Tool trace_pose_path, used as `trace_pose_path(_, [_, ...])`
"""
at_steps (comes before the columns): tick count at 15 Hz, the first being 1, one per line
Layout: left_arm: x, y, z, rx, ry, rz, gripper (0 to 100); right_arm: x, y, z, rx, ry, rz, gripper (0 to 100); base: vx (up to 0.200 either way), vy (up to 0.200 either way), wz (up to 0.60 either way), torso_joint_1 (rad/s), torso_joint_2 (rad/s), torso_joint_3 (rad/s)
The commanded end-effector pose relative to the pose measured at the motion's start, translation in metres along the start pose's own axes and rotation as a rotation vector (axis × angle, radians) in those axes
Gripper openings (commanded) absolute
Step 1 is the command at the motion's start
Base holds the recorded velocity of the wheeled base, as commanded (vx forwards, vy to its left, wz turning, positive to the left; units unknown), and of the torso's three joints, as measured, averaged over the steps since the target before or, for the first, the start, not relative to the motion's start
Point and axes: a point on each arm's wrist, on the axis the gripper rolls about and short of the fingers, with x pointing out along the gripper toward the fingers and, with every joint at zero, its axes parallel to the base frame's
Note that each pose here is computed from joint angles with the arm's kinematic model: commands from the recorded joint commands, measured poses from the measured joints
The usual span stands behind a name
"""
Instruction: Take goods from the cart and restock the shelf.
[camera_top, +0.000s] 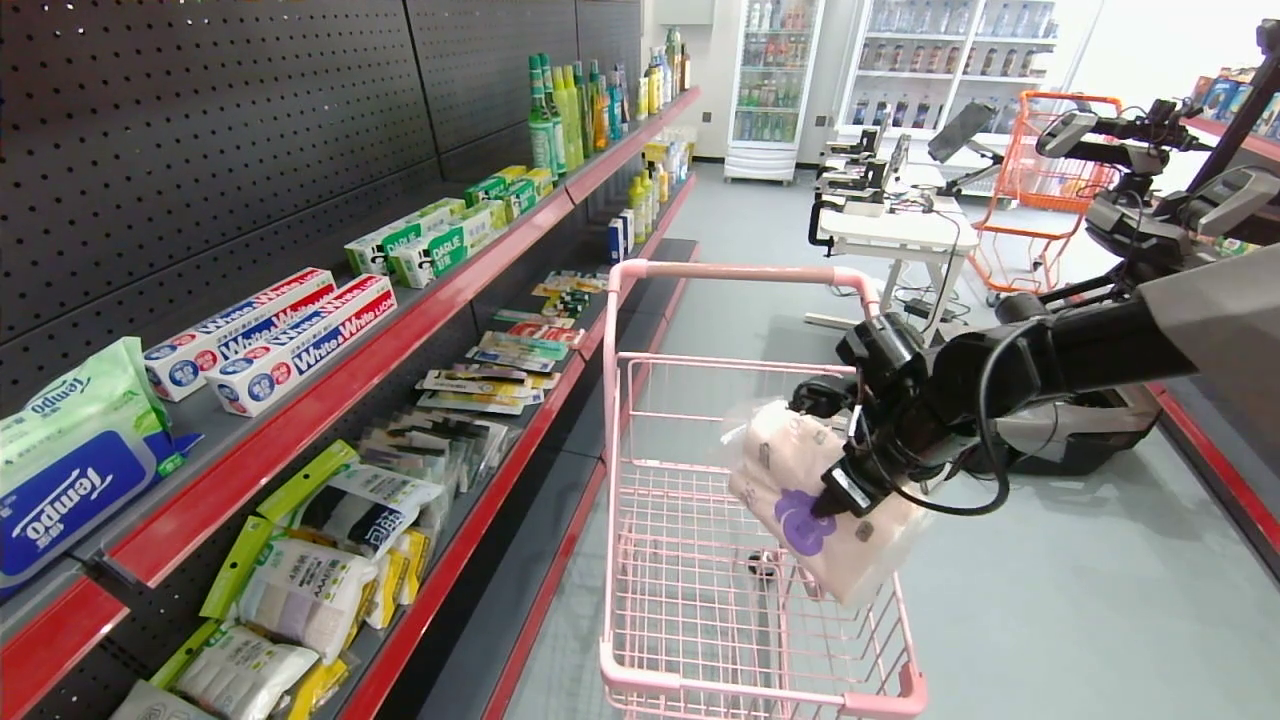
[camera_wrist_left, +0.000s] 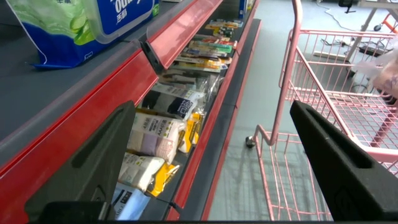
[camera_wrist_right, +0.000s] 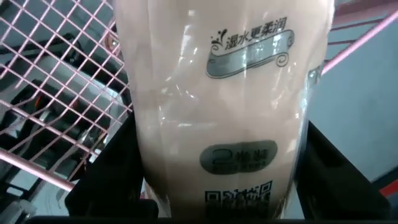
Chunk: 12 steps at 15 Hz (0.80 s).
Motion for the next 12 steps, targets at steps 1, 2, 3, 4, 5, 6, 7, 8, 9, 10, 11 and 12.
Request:
trace_pose_path(1, [0.000, 0.000, 0.000, 0.000, 0.001, 0.001, 100, -0.033, -0.010, 0.006, 0.027, -0.110, -0.045, 0, 0.000, 0.000, 0.00, 0.000, 0.00, 0.000])
trace_pose_path(2, [0.000, 0.000, 0.000, 0.000, 0.001, 0.001, 100, -0.043, -0.014, 0.009, 0.039, -0.165, -0.068, 0, 0.000, 0.000, 0.00, 0.000, 0.00, 0.000])
trace_pose_path(3, [0.000, 0.000, 0.000, 0.000, 0.001, 0.001, 100, -0.056, -0.018, 0.012, 0.052, -0.233, -0.096, 0, 0.000, 0.000, 0.00, 0.000, 0.00, 0.000])
trace_pose_path(4, [0.000, 0.000, 0.000, 0.000, 0.001, 0.001, 100, -0.070, -0.021, 0.015, 0.064, -0.290, -0.118, 0, 0.000, 0.000, 0.00, 0.000, 0.00, 0.000])
trace_pose_path(5, [0.000, 0.000, 0.000, 0.000, 0.001, 0.001, 100, -0.084, -0.024, 0.015, 0.069, -0.332, -0.137, 0, 0.000, 0.000, 0.00, 0.000, 0.00, 0.000])
trace_pose_path(6, [0.000, 0.000, 0.000, 0.000, 0.001, 0.001, 100, -0.097, -0.026, 0.013, 0.074, -0.360, -0.150, 0, 0.000, 0.000, 0.00, 0.000, 0.00, 0.000])
trace_pose_path(7, [0.000, 0.000, 0.000, 0.000, 0.001, 0.001, 100, -0.111, -0.027, 0.010, 0.079, -0.388, -0.162, 0, 0.000, 0.000, 0.00, 0.000, 0.00, 0.000])
trace_pose_path(8, [0.000, 0.000, 0.000, 0.000, 0.001, 0.001, 100, -0.125, -0.026, 0.004, 0.081, -0.410, -0.174, 0, 0.000, 0.000, 0.00, 0.000, 0.00, 0.000])
trace_pose_path(9, [0.000, 0.000, 0.000, 0.000, 0.001, 0.001, 100, -0.137, -0.023, -0.003, 0.078, -0.423, -0.187, 0, 0.000, 0.000, 0.00, 0.000, 0.00, 0.000])
trace_pose_path(10, [0.000, 0.000, 0.000, 0.000, 0.001, 0.001, 100, -0.149, -0.019, -0.012, 0.079, -0.432, -0.201, 0, 0.000, 0.000, 0.00, 0.000, 0.00, 0.000])
trace_pose_path(11, [0.000, 0.000, 0.000, 0.000, 0.001, 0.001, 100, -0.162, -0.015, -0.023, 0.077, -0.448, -0.211, 0, 0.000, 0.000, 0.00, 0.000, 0.00, 0.000])
trace_pose_path(12, [0.000, 0.000, 0.000, 0.001, 0.001, 0.001, 100, -0.174, -0.010, -0.034, 0.076, -0.471, -0.219, 0, 0.000, 0.000, 0.00, 0.000, 0.00, 0.000])
